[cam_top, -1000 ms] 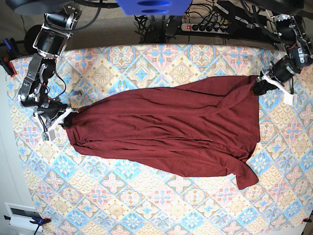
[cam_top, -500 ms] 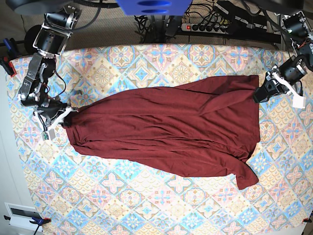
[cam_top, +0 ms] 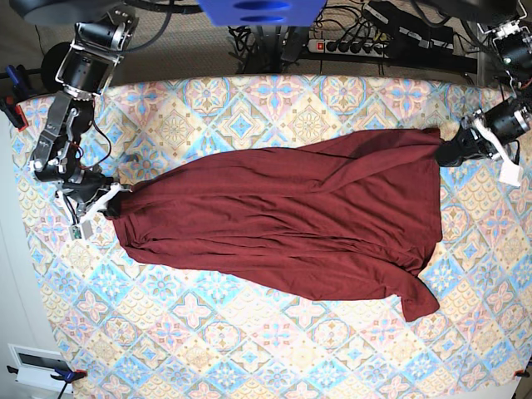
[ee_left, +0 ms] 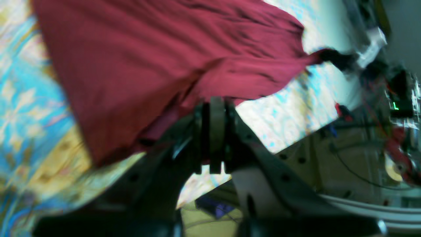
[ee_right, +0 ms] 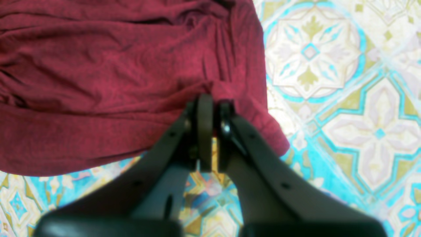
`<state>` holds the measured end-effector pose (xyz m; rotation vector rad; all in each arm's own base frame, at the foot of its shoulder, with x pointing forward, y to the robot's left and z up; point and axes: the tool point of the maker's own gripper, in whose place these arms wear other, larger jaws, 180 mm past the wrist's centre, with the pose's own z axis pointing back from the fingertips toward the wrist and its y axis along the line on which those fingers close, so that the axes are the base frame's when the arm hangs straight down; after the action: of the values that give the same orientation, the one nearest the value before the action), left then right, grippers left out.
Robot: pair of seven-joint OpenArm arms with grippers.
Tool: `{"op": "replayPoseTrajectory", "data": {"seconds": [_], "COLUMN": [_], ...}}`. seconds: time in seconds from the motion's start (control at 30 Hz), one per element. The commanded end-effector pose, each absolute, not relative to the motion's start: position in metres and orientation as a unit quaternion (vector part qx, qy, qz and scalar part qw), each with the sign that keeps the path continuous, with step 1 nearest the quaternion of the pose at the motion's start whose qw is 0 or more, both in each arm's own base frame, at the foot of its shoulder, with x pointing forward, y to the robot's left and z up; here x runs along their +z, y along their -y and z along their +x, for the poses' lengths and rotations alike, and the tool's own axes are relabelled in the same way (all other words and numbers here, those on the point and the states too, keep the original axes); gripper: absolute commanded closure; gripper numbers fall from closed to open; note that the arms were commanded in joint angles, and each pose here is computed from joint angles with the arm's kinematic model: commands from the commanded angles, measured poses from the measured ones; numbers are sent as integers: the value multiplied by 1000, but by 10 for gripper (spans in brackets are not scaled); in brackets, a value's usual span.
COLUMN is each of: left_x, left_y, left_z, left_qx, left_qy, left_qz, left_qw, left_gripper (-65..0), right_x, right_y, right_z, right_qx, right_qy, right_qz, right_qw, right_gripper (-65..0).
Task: Layout the t-shirt on the table in an organized manner, then fold the t-shirt properly
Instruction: 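Release and regrasp the shirt corner with the left gripper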
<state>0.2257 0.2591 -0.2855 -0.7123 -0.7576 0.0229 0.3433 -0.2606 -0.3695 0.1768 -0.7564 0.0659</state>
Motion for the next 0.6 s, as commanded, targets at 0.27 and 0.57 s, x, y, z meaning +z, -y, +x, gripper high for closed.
{"op": "replayPoseTrajectory", "data": {"seconds": [0.27,0.57], "left_x": [-236,-219], "left_y": [-194,-230], "left_z": [208,211], "left_qx": [-168,-159], "left_qy": [370,401], "left_qz": [-327,-270], "left_qw": [853,861], "left_gripper": [0,0], "right_x": [-352,-352], "right_y": [266,266], "right_z": [355,355], "right_qx": [36,36], "right_qy": [395,395], "right_qz": [81,81], "right_qw": [914,914], "right_gripper": [0,0]}}
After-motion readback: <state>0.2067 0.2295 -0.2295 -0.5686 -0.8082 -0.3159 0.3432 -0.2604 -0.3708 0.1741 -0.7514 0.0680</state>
